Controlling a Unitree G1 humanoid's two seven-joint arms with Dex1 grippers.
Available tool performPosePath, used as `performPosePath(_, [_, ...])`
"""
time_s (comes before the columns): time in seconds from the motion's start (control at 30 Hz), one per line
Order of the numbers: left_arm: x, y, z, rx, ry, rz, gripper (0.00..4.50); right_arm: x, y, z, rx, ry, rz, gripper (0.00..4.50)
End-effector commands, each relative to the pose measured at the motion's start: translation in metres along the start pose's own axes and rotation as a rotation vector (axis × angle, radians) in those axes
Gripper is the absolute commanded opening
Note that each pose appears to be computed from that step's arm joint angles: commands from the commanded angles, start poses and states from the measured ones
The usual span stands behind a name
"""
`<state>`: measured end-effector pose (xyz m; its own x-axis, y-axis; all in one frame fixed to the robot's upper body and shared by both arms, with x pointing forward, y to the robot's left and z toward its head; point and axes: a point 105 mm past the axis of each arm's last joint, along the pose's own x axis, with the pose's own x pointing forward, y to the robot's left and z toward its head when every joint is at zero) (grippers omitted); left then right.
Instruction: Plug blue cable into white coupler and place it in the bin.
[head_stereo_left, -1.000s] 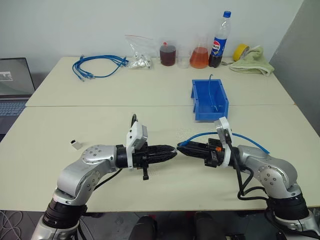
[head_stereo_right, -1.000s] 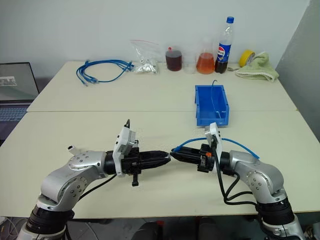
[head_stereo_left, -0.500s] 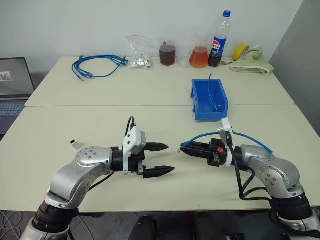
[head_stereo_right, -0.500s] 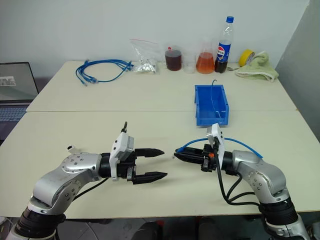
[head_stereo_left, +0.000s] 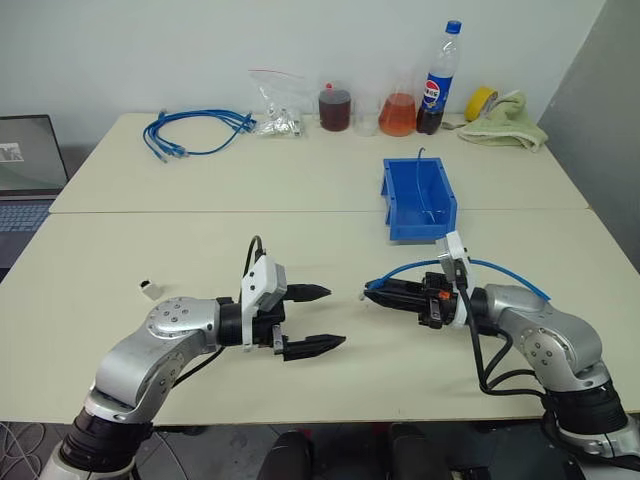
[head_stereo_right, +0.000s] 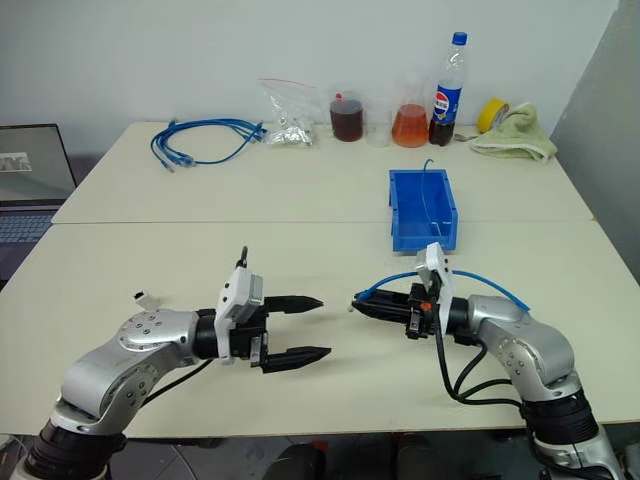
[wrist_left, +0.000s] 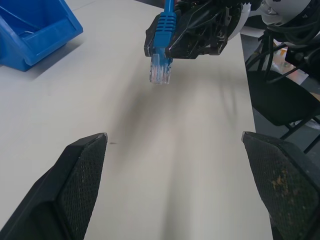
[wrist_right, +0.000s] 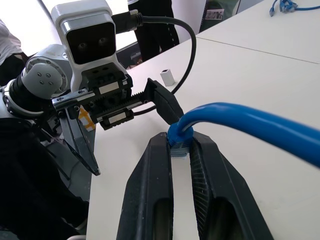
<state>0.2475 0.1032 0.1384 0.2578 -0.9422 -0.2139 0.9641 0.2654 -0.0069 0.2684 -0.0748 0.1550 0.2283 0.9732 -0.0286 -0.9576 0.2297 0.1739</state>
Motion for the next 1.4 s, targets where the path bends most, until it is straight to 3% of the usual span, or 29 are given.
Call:
performPosePath(0.03, [-0.005, -0.001, 0.008, 0.067, -0.012, 0.019, 4.5, -0.002, 0.001, 0.009, -0.049, -0.015, 0.007, 0.2])
performPosePath(0.2, [-0.014, 0.007, 0.003, 0.083, -0.022, 0.15, 4.5, -0.002, 0.0, 0.008, -0.052, -0.011, 0.005, 0.2])
performPosePath(0.33, [-0.031, 0.016, -0.005, 0.115, -0.066, 0.408, 4.5, -0.001, -0.001, 0.005, -0.048, -0.008, 0.004, 0.2])
performPosePath(0.5, [-0.048, -0.004, -0.034, 0.095, -0.027, 0.534, 4.5, 0.002, -0.002, 0.002, -0.045, -0.004, 0.017, 0.2])
performPosePath(0.7, [-0.1, -0.011, -0.058, 0.193, 0.018, 0.891, 4.5, 0.003, -0.004, 0.002, -0.046, 0.003, 0.027, 0.2])
performPosePath(0.87, [-0.142, -0.019, -0.093, 0.051, 0.08, 1.155, 4.5, 0.003, -0.005, 0.001, -0.048, 0.007, 0.029, 0.2])
performPosePath(1.13, [-0.186, 0.007, -0.109, 0.002, 0.181, 1.199, 4.5, 0.004, -0.007, 0.003, -0.054, 0.018, 0.04, 0.2])
performPosePath(1.4, [-0.211, 0.034, -0.105, 0.001, 0.146, 1.225, 4.5, 0.005, -0.008, 0.003, -0.058, 0.029, 0.048, 0.2])
